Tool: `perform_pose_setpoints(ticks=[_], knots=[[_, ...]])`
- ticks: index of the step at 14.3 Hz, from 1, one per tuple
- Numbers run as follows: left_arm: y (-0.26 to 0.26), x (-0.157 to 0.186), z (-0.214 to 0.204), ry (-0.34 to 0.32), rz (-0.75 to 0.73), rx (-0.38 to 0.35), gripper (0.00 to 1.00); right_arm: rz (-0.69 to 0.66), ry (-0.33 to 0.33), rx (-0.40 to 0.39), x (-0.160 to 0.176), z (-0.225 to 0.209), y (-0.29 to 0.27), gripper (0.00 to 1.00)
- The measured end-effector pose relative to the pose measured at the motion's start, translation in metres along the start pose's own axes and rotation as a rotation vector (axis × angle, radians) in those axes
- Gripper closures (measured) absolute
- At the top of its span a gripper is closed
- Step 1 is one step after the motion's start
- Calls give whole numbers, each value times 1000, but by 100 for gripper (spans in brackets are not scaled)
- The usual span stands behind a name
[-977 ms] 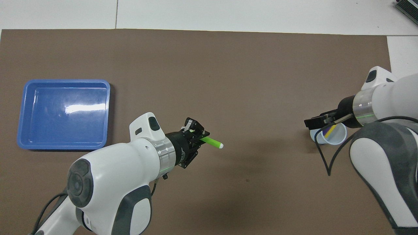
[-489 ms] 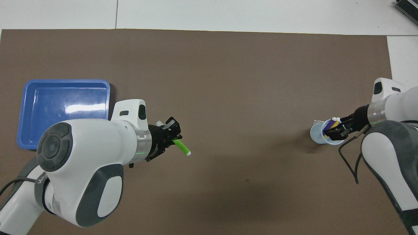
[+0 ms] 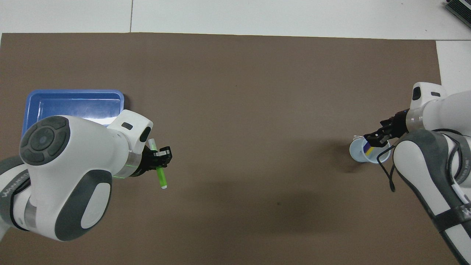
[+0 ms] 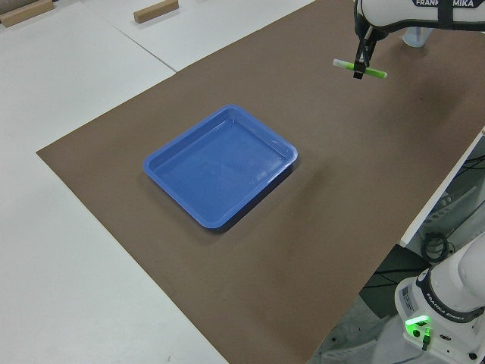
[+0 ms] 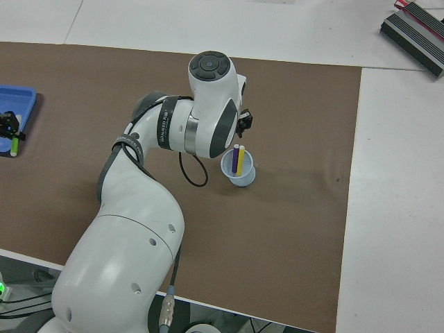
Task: Right arm passes pens to left for tray arrangement
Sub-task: 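Carry the green pen with the left gripper into the blue tray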
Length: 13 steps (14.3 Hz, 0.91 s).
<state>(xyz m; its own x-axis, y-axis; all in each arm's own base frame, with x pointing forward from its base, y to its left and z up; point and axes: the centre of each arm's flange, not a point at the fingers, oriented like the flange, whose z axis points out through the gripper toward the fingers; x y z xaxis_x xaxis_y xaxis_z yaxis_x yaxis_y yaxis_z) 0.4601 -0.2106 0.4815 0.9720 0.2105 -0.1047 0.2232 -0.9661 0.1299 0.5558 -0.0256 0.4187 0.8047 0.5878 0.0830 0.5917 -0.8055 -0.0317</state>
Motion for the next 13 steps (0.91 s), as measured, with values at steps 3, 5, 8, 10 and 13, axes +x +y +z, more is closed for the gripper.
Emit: perform_pose_setpoints(ticks=[3, 5, 8, 10, 13], knots=[[-39, 22, -4, 3, 142, 63, 81, 8, 17, -15, 1, 3, 5, 30], [-61, 34, -4, 2, 206, 77, 81, 19, 15, -13, 0, 6, 8, 30], [-94, 54, 4, -13, 252, 88, 81, 36, 8, -7, -2, 11, 11, 30], [-111, 70, 15, -11, 269, 106, 81, 44, 3, -1, -2, 15, 11, 30], [-129, 93, 36, 4, 287, 119, 81, 49, -10, 9, -5, 22, 9, 38]])
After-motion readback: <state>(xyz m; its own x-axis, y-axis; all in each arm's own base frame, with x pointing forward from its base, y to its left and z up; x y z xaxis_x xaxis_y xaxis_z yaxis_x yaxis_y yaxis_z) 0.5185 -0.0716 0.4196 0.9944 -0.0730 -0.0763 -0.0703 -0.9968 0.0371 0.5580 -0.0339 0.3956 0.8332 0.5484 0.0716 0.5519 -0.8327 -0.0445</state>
